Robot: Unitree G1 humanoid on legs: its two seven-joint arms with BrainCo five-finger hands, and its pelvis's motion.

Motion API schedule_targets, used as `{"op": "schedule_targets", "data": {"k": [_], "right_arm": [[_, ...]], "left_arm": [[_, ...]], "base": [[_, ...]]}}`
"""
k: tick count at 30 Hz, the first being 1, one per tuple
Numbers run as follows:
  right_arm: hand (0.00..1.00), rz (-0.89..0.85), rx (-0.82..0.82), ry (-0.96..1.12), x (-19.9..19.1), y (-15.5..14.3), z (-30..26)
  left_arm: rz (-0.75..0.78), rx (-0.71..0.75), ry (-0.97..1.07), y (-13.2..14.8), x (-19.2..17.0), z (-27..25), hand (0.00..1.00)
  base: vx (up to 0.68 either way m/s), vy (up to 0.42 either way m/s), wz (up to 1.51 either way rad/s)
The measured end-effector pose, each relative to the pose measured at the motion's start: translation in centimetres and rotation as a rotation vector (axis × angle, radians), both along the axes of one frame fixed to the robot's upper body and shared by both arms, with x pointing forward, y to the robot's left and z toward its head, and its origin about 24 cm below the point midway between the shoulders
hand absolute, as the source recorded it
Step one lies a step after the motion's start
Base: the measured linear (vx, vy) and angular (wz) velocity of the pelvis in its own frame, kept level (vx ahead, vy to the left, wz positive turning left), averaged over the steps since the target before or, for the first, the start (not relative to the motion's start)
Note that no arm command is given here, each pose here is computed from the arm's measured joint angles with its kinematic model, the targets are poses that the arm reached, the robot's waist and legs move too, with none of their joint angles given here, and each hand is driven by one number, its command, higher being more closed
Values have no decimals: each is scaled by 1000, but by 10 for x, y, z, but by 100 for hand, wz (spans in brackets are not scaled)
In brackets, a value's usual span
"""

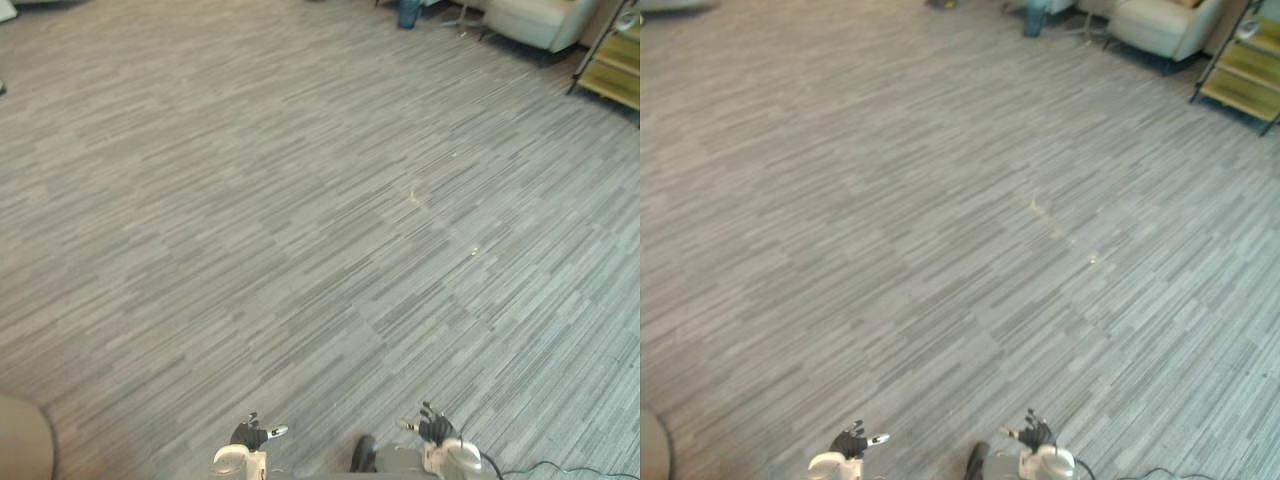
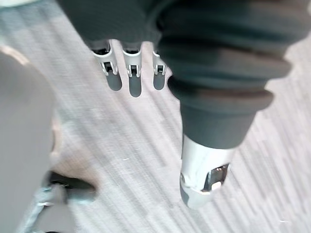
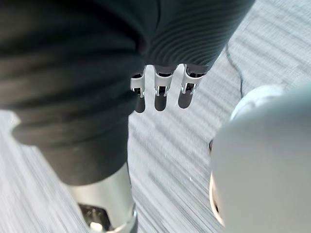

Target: Pick up cushions and gather them together orderly.

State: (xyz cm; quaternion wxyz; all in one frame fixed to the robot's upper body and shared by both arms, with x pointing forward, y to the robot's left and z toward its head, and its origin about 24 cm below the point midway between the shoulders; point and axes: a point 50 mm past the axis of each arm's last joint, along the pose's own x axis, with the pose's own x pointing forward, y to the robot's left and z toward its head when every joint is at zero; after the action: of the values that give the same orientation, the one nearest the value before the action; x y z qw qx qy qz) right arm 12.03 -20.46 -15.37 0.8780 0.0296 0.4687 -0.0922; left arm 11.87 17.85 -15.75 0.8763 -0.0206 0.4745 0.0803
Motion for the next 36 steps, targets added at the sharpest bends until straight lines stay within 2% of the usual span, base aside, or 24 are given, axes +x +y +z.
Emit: {"op": "schedule_targets", "data": {"k": [5,8,11,16,21,28,32,36], "right_arm": [[0,-72,20,13,-4,-3,-2],[0,-190,43,24,-14,-7,-4],[0,-200,42,15,-11,-6,-3],[0,-245,109,-6,-6,13,-5],[0,-263,88,-36,-5,4,-2],[0,-268,74,-47,-4,-5,0],[0,-283,62,-60,-2,-12,2],[0,-249,55,-59,-5,-9,2]], "left_arm": [[-10,3,-41,-2,9,4,0],[-41,14,-56,-3,15,6,0],[-40,22,-67,-1,17,8,0],[-9,30,-65,6,19,8,0],[-74,27,-33,-1,16,5,0],[-62,14,-18,-4,12,3,0],[24,-34,-10,-11,6,0,0],[69,-58,-81,-15,19,7,0]], "base": [[307,17,-128],[434,161,-79],[576,235,-60],[492,181,-70],[428,82,-42],[380,-139,20],[473,-274,11],[477,-206,19]]}}
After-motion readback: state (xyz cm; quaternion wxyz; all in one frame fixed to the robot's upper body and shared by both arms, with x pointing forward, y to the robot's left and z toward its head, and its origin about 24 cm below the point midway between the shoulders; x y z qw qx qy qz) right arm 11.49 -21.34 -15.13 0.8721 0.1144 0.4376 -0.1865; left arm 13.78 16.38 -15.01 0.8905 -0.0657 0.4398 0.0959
